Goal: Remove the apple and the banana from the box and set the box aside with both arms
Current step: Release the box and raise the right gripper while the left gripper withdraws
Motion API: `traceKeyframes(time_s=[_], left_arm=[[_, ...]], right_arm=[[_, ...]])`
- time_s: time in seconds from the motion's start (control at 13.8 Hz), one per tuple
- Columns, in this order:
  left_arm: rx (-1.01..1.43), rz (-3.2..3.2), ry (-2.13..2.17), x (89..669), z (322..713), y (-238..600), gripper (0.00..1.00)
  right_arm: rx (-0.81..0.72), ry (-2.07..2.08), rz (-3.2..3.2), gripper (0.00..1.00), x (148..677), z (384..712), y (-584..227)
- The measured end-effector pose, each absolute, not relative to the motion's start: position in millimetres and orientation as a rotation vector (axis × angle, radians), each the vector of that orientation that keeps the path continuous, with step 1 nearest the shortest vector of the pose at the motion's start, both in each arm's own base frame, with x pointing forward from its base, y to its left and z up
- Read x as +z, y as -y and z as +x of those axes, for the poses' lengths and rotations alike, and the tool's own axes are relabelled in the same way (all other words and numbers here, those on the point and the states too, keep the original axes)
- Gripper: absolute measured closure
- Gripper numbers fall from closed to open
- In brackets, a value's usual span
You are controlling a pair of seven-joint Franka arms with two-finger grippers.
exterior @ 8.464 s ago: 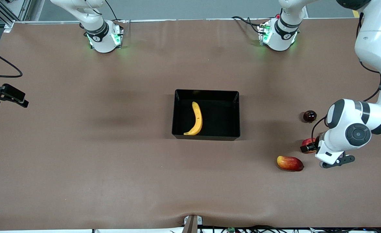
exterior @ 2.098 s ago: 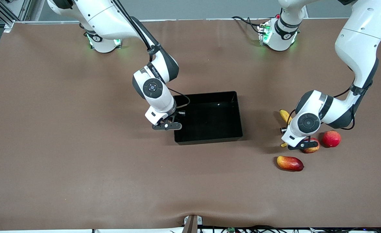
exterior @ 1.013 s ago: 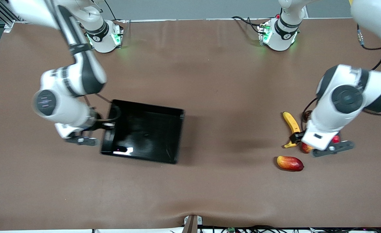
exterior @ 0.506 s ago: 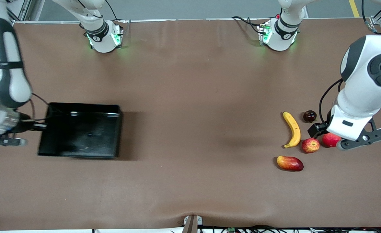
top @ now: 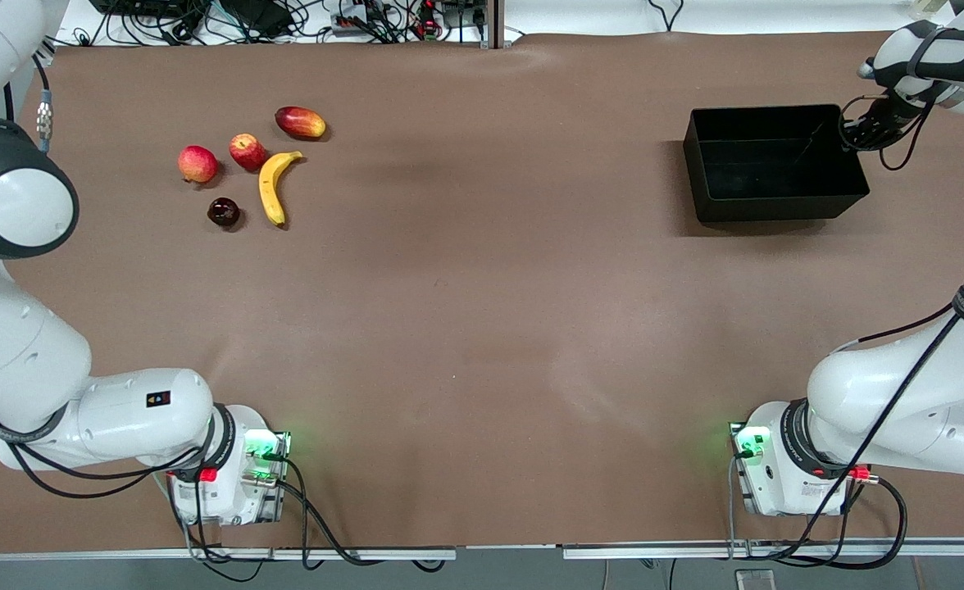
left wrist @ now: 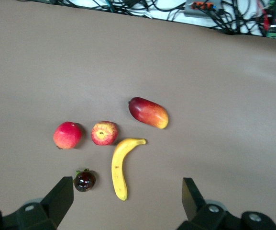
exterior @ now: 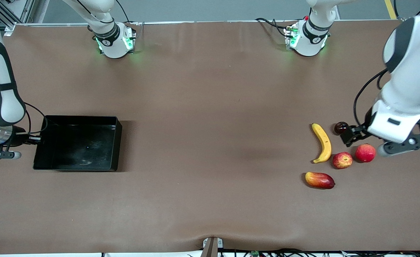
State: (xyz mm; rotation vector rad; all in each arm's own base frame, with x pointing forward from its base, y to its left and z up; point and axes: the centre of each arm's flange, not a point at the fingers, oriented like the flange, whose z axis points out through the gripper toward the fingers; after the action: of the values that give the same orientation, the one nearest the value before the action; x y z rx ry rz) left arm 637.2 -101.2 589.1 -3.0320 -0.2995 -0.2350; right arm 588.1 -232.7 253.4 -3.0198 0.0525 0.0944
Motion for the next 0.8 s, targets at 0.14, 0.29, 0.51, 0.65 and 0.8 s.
traceKeyframes(time_s=[0.14, 0.29, 0.51, 0.65, 0.8], left_arm=[[-0.251, -3.072, 0.259, 611, 629, 78, 0.0], [-0.231, -3.079, 0.193, 625, 614, 66, 0.0], [-0.166, -3.115, 0.106, 636, 585, 63, 0.0], [-0.156, -3.115, 0.066, 642, 568, 57, 0.0], [-0.125, -3.114, 0.054, 645, 554, 51, 0.0]], right_arm=[[0.104, -0.051, -3.015, 0.67, 249, 587, 235], [0.063, -0.021, -3.021, 0.47, 259, 596, 234], [-0.11, 0.071, -3.051, 0.16, 313, 638, 220], [-0.208, 0.116, -3.066, 0.0, 347, 659, 212], [-0.252, 0.189, -3.067, 0.0, 374, 677, 189]])
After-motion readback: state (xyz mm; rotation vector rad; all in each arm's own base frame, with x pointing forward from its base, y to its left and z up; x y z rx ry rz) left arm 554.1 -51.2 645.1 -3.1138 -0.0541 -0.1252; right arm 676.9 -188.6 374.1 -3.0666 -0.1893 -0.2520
